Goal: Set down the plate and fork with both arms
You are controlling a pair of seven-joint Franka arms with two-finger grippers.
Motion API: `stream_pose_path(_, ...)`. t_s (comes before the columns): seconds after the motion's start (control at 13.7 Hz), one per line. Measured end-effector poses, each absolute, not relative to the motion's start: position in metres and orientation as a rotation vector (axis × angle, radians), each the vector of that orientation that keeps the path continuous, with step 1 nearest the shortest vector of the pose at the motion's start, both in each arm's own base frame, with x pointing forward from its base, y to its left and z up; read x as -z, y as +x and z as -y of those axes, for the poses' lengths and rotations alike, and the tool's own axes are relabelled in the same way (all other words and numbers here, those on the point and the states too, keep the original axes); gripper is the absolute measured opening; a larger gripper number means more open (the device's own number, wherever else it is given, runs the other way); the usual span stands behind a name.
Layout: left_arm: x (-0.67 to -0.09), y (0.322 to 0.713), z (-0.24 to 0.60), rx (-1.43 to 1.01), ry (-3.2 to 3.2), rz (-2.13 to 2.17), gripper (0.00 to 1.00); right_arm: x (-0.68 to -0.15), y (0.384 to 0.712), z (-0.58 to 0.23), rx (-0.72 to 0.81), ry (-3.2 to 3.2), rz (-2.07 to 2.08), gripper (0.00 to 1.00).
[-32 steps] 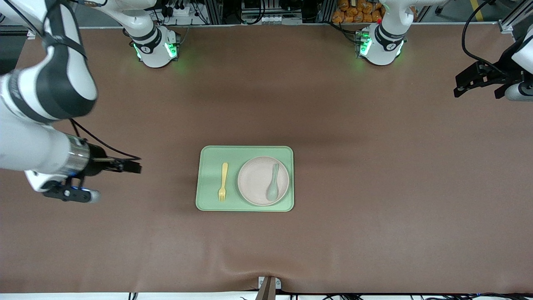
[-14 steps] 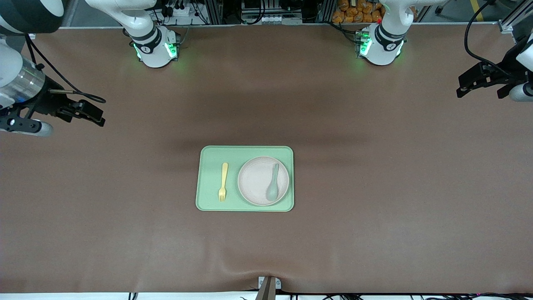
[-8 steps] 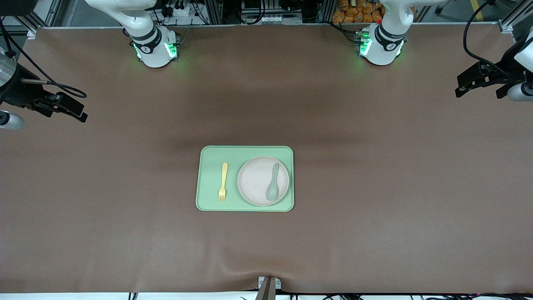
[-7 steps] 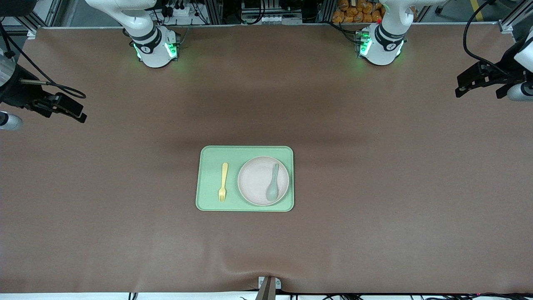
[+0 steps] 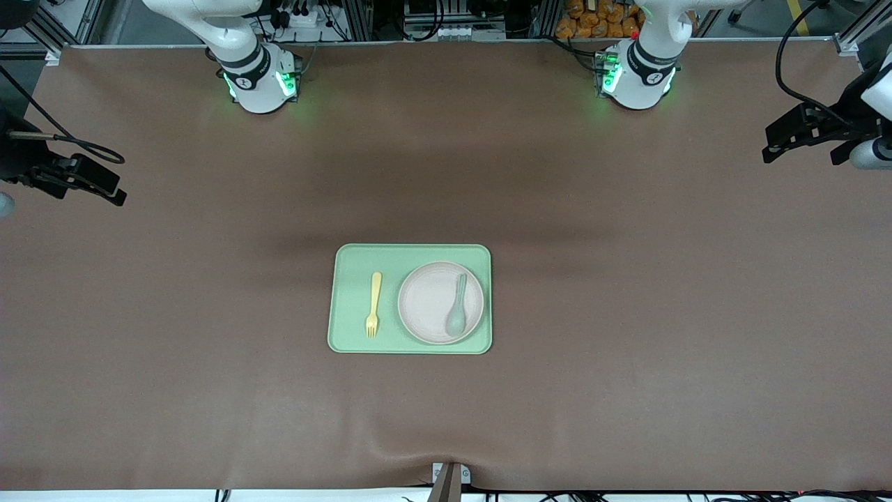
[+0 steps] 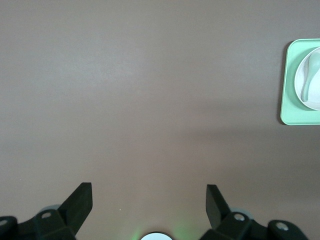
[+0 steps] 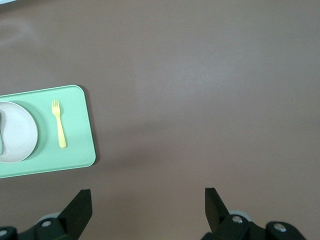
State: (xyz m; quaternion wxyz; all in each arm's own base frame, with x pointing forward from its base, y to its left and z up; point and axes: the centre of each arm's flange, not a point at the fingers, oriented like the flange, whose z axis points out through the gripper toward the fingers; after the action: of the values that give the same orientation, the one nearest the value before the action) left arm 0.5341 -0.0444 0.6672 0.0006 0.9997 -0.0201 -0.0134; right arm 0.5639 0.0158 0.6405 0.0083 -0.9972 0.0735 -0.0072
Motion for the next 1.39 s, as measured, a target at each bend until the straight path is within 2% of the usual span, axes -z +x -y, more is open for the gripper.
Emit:
stream_pose_path(0.66,-0.6651,0.5316,0.0396,0.081,3.171,0.054,1.00,-0.6393,0.5644,-0.0145,0.021,-3.144,-0.003,1.00)
stream_pose_path(1.39,-0.6687,0.5326,0.0397,0.037,3.162,0.053,1.00,-0.6385,0.5649,-0.0133,0.019,-3.144,0.018,1.00)
